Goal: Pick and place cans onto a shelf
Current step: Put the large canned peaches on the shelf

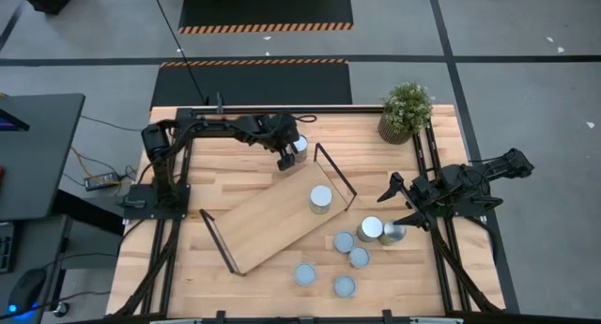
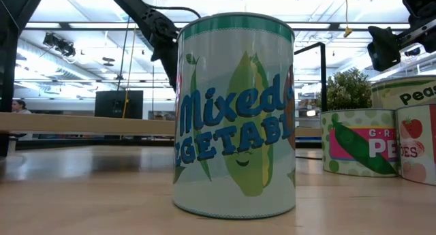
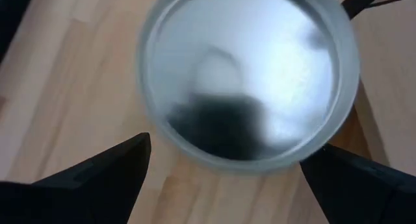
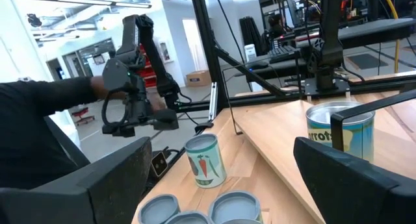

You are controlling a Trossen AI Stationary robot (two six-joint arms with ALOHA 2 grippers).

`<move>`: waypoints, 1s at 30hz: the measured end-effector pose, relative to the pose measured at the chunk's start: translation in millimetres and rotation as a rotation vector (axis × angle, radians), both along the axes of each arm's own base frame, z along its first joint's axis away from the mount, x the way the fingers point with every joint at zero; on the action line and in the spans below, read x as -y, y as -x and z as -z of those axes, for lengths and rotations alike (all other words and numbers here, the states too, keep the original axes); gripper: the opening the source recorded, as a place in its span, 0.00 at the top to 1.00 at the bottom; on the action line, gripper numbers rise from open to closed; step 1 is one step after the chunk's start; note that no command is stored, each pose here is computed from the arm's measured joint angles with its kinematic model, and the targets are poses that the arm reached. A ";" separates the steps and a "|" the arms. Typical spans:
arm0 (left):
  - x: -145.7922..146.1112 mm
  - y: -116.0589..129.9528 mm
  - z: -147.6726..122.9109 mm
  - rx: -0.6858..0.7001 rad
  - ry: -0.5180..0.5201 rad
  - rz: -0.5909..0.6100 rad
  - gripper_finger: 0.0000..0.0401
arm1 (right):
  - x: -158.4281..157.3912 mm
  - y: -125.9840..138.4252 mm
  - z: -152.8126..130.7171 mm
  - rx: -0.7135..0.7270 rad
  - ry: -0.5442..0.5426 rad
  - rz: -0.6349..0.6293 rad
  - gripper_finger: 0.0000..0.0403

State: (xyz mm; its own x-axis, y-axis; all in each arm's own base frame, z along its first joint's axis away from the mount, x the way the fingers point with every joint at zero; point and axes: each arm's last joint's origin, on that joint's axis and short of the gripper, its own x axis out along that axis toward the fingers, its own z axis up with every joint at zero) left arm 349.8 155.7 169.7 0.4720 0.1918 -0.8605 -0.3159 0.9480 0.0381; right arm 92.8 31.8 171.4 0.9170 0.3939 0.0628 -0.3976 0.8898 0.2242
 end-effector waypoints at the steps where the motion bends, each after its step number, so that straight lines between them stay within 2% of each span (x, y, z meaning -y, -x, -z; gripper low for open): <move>1: -0.4 -1.7 2.0 0.008 -0.002 0.009 0.03 | 0.0 0.0 0.0 0.000 0.000 0.000 0.05; 12: -5.3 -13.1 2.2 0.121 -0.037 0.034 0.03 | 0.0 0.0 -0.3 0.003 -0.001 0.000 0.05; 17: -6.0 -13.7 1.5 0.132 -0.041 0.034 0.04 | 0.0 0.0 -0.5 0.005 -0.002 0.000 0.05; 26: -6.4 -14.6 0.7 0.146 -0.040 0.024 0.21 | 0.0 0.0 -0.5 0.005 -0.002 0.000 0.05; 30: -6.4 -12.2 -6.3 0.154 -0.046 0.021 0.22 | 0.0 0.0 -0.5 0.005 -0.002 0.000 0.05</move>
State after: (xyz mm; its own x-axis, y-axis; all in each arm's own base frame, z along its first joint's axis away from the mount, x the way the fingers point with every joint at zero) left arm 362.0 162.2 176.0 0.6017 0.2184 -0.7683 -0.3019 0.9527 0.0344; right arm 92.8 31.8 171.9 0.9167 0.3938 0.0678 -0.3986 0.8894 0.2236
